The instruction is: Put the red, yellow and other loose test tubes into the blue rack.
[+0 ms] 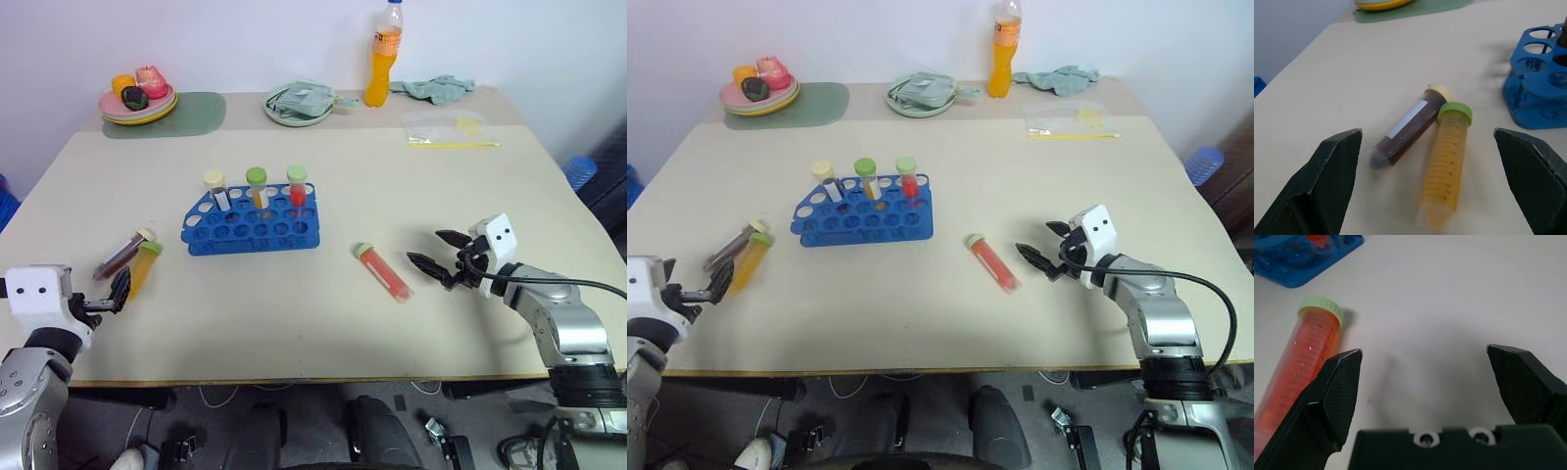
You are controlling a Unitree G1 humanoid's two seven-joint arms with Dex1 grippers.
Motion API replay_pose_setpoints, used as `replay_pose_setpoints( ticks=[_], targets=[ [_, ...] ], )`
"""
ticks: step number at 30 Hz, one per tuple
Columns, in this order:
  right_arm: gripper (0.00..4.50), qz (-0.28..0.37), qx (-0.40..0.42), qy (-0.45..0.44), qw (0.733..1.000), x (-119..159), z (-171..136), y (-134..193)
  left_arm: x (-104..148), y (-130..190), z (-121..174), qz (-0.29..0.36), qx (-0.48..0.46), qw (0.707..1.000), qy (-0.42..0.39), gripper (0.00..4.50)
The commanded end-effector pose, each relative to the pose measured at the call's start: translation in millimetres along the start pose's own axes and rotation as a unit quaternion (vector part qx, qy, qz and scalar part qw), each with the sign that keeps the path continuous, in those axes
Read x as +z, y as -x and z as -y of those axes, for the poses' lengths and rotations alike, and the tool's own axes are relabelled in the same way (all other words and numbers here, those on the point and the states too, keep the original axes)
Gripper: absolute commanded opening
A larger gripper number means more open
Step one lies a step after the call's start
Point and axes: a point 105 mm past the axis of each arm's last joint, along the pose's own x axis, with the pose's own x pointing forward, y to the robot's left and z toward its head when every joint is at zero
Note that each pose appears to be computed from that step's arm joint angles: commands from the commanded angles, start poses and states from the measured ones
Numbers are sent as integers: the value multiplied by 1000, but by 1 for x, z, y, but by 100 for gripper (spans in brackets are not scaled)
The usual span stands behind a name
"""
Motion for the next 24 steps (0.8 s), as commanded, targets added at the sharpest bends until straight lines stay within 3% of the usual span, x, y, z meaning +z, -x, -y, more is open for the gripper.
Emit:
replay_pose_setpoints(
  ticks=[1, 16, 24],
  targets=[
    [450, 19, 1, 12, 1000, 11, 1, -1, 15, 5, -3, 26, 8, 1000, -9, 444],
    [450, 20, 0, 4, 1000, 11, -4, 1, 16, 1, -5, 31, 6, 999, -9, 444],
    [450, 1, 70, 25, 997, 39, -27, 10, 20, -11, 11, 31, -48, 998, -14, 444]
  ],
)
